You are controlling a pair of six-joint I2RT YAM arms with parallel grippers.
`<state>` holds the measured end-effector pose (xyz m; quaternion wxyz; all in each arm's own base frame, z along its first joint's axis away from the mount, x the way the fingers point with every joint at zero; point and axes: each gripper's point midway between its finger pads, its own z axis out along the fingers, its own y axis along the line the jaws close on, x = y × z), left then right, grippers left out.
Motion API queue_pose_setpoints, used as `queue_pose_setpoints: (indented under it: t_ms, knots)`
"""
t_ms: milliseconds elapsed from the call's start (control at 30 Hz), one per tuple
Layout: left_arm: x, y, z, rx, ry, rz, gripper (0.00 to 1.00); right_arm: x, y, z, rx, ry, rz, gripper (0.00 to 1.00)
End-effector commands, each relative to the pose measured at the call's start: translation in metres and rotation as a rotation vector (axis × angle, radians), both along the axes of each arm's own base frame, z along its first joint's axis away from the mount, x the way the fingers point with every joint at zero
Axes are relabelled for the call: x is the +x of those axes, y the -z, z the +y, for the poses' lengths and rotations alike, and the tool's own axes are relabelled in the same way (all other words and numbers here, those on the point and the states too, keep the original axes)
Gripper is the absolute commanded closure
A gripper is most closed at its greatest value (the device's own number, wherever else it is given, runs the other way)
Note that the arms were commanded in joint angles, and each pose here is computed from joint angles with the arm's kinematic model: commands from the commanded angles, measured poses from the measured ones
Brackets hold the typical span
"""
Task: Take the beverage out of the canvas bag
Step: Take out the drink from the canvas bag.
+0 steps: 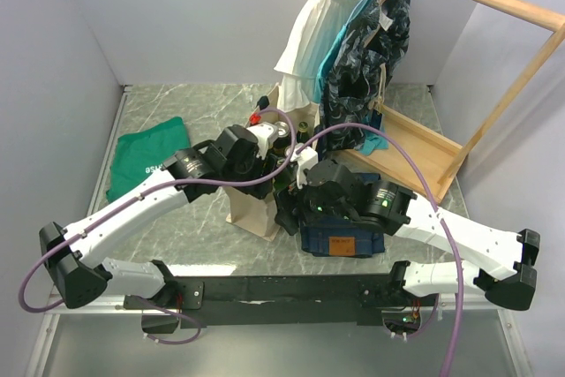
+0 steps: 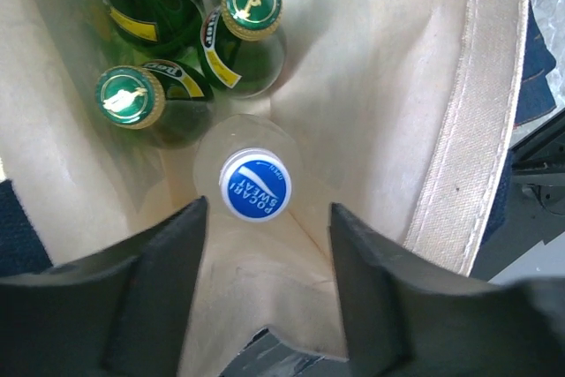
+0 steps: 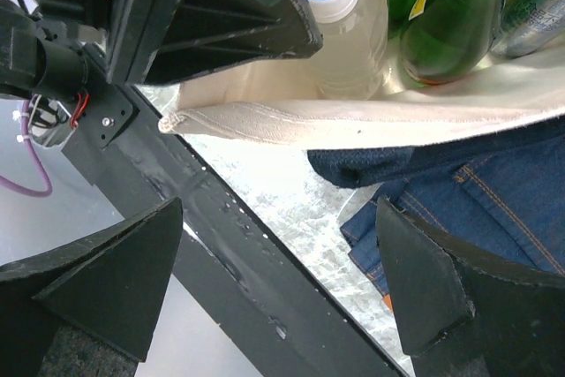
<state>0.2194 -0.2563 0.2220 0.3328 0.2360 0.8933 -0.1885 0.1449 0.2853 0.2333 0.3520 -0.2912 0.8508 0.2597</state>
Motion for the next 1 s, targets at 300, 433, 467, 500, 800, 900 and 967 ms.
queue_pose_setpoints:
  t_ms: [300,433,467,500,800,900,967]
  knots:
    - [-0.013,0.007,-0.004,-0.013,0.021,0.029,0.48,0.003,-0.014,-0.009,0.024,0.044,-0.041,0.04]
    - [-0.011,0.01,-0.006,-0.011,0.019,0.03,0.44,0.006,-0.011,-0.012,-0.002,0.053,-0.046,0.04]
    - [-0.01,0.01,-0.007,-0.013,0.018,0.029,0.42,0.006,-0.01,-0.012,-0.005,0.052,-0.046,0.04]
    - [-0.01,0.011,-0.008,-0.014,0.016,0.03,0.4,0.006,-0.01,-0.012,-0.006,0.053,-0.047,0.04]
    - [-0.006,0.009,-0.016,-0.036,0.021,0.015,0.43,0.009,-0.006,-0.013,-0.017,0.062,-0.056,0.04]
    - [-0.004,0.008,-0.018,-0.039,0.019,0.008,0.59,0.01,-0.004,-0.014,-0.022,0.067,-0.057,0.04]
    - [-0.003,0.009,-0.019,-0.04,0.018,0.008,0.61,0.009,-0.003,-0.014,-0.028,0.067,-0.056,0.04]
